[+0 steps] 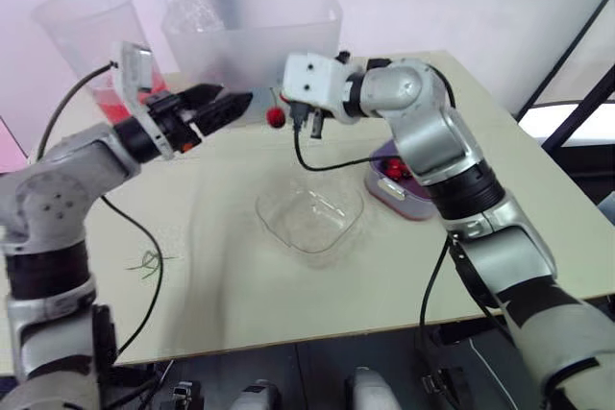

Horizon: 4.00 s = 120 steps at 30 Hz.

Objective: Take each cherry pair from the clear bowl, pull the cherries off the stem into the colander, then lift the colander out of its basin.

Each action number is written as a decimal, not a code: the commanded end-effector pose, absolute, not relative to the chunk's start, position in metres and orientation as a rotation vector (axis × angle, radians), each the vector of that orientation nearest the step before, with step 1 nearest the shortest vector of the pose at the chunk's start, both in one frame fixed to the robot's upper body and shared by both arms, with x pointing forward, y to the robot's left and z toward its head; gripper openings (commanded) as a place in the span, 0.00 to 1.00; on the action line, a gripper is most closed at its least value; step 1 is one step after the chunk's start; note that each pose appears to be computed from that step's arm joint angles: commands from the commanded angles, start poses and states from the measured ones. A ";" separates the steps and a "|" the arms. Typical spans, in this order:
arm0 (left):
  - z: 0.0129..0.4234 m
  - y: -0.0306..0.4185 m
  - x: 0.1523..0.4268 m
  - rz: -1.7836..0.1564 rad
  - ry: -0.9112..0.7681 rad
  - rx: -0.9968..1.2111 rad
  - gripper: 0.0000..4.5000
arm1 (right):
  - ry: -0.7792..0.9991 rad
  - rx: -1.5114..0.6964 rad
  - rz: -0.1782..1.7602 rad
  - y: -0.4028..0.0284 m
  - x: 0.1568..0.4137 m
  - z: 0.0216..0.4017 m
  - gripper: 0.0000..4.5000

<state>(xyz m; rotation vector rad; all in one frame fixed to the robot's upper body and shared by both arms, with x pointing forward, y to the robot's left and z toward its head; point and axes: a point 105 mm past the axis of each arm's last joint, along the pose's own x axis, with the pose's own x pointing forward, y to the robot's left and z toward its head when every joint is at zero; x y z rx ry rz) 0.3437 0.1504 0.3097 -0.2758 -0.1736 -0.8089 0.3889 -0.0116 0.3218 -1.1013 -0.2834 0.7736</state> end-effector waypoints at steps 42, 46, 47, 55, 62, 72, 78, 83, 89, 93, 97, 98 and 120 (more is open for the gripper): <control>0.325 0.103 0.365 -0.649 -0.336 -0.366 0.01 | -0.344 -1.012 0.778 0.002 0.368 0.333 0.04; 0.325 0.106 0.366 -0.644 -0.337 -0.393 0.00 | -0.332 -0.980 0.807 0.002 0.366 0.332 0.26; 0.326 0.107 0.366 -0.643 -0.337 -0.391 0.00 | -0.329 -0.978 0.816 0.002 0.365 0.331 0.32; 0.330 0.111 0.363 -0.669 -0.339 -0.412 0.00 | -0.249 -0.994 0.865 -0.030 0.361 0.322 0.99; 0.323 0.103 0.331 -0.959 -0.230 -0.249 0.00 | -0.248 -0.351 1.181 -0.083 0.336 0.341 0.99; 0.309 0.082 0.293 -1.258 -0.111 -0.175 0.00 | 0.018 0.079 1.456 -0.083 0.295 0.306 0.99; 0.305 0.071 0.288 -1.303 -0.098 -0.213 0.00 | 0.040 0.146 1.469 -0.066 0.287 0.294 0.99; 0.304 0.070 0.287 -1.312 -0.093 -0.217 0.00 | 0.059 0.195 1.468 -0.061 0.287 0.291 0.99; 0.303 0.069 0.286 -1.310 -0.089 -0.219 0.00 | 0.079 0.229 1.472 -0.059 0.288 0.290 0.45; 0.303 0.068 0.285 -1.309 -0.087 -0.222 0.00 | 0.093 0.232 1.473 -0.057 0.289 0.289 0.36; 0.302 0.068 0.285 -1.307 -0.088 -0.223 0.00 | 0.101 0.235 1.465 -0.057 0.291 0.288 0.24; 0.302 0.068 0.285 -1.307 -0.087 -0.222 0.00 | 0.101 0.237 1.465 -0.057 0.291 0.288 0.18; 0.306 0.070 0.289 -1.278 -0.116 -0.242 0.00 | 0.327 -0.028 1.461 -0.099 0.284 0.237 0.18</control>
